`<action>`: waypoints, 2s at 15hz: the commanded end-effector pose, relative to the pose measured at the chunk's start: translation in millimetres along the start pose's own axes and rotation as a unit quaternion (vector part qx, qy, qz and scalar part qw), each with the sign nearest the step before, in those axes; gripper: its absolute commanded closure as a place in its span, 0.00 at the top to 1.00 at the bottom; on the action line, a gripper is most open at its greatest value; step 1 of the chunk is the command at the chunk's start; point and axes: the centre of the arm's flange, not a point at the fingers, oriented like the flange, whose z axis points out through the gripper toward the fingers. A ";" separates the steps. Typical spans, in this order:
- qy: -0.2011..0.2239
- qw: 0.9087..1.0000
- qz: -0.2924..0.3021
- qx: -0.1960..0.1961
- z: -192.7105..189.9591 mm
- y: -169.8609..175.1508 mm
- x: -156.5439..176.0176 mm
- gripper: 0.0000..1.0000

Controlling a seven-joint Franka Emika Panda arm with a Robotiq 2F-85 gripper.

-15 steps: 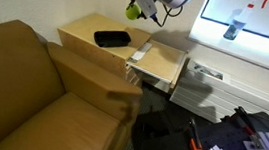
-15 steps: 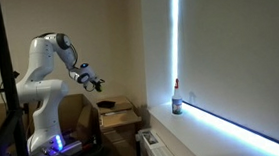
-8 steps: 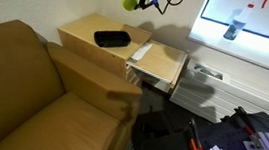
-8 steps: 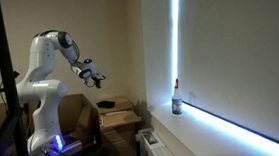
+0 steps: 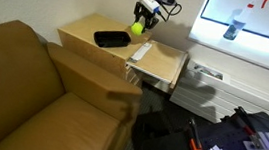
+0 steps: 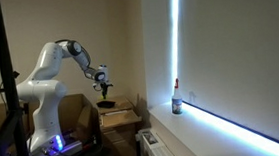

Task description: Put the green ball on the black dish and then close the sliding drawer

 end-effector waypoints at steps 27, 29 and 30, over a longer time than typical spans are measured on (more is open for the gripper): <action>-0.031 0.998 0.052 -0.026 3.6 -64.3 6.8 0.64; -0.032 0.996 0.069 -0.042 12.9 -71.0 12.9 0.39; -0.035 0.994 0.071 -0.079 29.2 -79.4 17.3 0.39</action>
